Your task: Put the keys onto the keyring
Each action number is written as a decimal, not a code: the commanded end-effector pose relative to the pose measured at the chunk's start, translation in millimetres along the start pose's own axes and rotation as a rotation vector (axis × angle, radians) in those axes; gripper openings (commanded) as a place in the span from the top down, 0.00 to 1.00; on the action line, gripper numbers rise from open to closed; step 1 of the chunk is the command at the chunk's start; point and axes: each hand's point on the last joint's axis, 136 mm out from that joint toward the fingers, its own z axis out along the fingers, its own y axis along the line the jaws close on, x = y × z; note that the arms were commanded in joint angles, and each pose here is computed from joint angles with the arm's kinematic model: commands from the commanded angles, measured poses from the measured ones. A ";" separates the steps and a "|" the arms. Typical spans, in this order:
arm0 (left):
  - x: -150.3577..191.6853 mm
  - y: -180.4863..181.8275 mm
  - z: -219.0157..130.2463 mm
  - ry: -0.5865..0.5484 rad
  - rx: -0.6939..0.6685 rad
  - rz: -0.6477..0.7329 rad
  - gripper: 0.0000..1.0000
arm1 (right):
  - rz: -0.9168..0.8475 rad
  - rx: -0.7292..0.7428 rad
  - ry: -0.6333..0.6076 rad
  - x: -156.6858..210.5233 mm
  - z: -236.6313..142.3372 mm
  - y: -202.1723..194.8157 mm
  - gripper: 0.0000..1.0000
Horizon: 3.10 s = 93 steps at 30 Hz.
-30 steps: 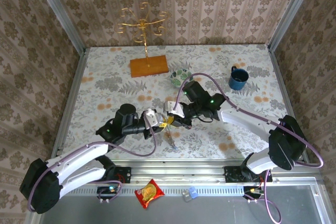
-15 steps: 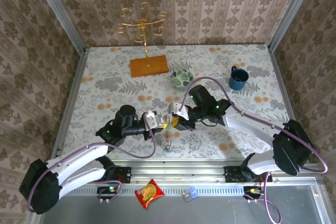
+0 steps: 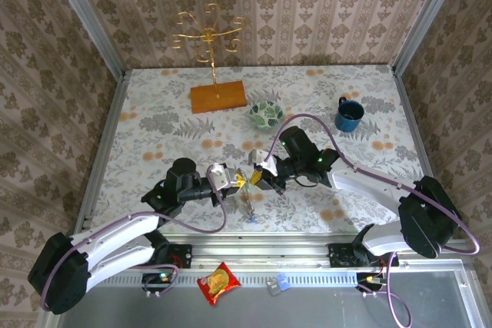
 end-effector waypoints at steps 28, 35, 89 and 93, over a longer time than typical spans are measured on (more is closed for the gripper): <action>-31.0 -0.1 -1.0 -0.138 0.018 0.030 1.00 | 0.002 0.060 0.000 12.1 -7.4 -4.7 0.96; -31.1 -0.8 0.8 -0.146 0.025 0.019 1.00 | -0.010 0.026 -0.129 -21.5 -10.1 -2.4 0.78; -27.7 -1.4 3.9 -0.053 0.005 0.081 1.00 | -0.140 0.035 -0.084 -33.6 -25.4 6.6 0.72; -27.7 -3.2 3.6 -0.082 0.006 0.067 1.00 | -0.113 0.035 -0.098 -26.8 -24.3 5.2 0.71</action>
